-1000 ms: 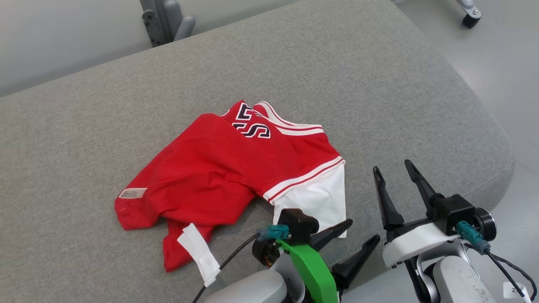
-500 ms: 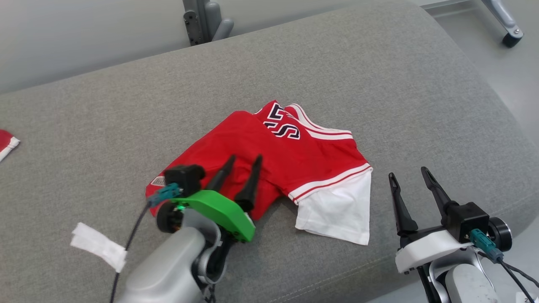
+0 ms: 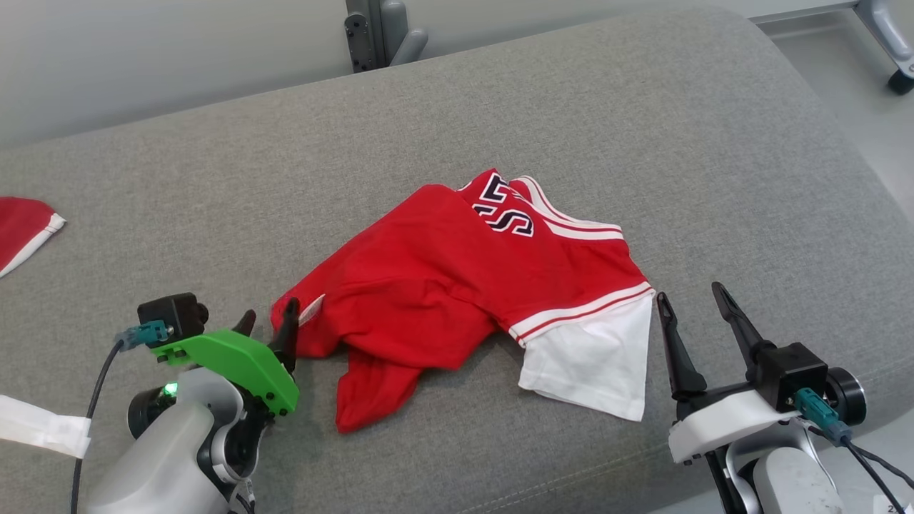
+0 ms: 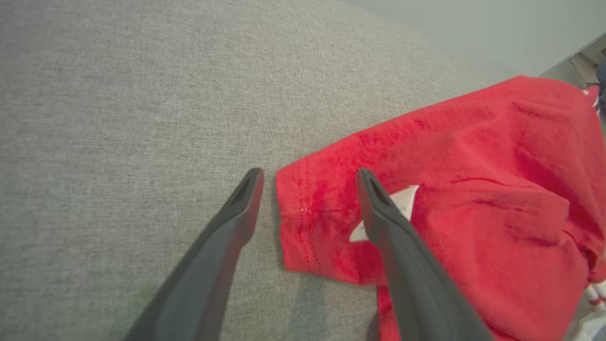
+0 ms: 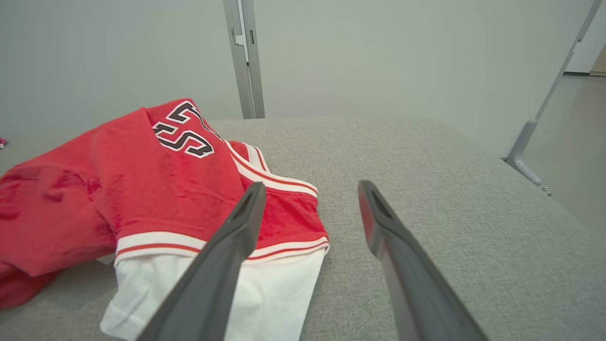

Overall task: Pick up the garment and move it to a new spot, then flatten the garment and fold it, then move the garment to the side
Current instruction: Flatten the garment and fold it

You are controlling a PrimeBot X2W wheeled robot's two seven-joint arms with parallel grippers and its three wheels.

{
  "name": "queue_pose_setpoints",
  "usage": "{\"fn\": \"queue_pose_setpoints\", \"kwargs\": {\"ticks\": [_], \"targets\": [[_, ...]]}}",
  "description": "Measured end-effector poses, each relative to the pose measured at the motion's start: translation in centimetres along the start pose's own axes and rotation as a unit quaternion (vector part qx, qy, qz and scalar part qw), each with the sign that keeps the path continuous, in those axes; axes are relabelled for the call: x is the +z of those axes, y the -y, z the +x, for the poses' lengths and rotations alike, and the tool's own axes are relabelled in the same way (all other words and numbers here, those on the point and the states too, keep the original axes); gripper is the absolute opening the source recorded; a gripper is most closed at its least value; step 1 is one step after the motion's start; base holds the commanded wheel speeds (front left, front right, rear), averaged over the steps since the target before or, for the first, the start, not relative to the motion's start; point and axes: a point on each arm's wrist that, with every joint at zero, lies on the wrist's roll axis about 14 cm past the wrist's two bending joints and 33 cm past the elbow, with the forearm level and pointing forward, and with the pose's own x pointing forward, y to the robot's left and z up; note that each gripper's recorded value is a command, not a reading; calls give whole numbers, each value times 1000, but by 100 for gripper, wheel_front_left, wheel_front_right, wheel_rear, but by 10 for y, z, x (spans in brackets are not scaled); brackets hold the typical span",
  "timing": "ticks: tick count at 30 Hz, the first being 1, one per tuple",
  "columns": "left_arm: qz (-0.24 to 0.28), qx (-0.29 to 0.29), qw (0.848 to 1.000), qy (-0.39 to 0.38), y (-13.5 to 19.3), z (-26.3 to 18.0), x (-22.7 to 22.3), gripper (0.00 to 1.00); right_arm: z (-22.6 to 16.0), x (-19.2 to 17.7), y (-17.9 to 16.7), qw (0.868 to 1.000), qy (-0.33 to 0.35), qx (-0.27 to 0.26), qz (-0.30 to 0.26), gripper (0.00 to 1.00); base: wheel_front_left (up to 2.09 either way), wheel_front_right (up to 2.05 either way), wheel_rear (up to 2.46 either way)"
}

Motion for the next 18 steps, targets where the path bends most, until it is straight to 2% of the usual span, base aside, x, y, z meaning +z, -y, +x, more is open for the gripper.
{"fn": "queue_pose_setpoints", "kwargs": {"ticks": [7,16,17,18], "targets": [[-20,-10,996,-88,2,-2,-35,100,2,-3,0,1000,-4,0,0,100,0,0,0],[-18,8,994,-104,-10,3,-43,100,1,-4,5,1000,-7,-7,-2,100,0,0,0],[-17,4,994,-104,-9,4,-43,50,1,-4,6,1000,-7,-8,-2,100,0,0,0],[-16,-1,995,-103,-8,5,-42,27,1,-4,6,1000,-7,-9,-2,100,0,0,0]]}}
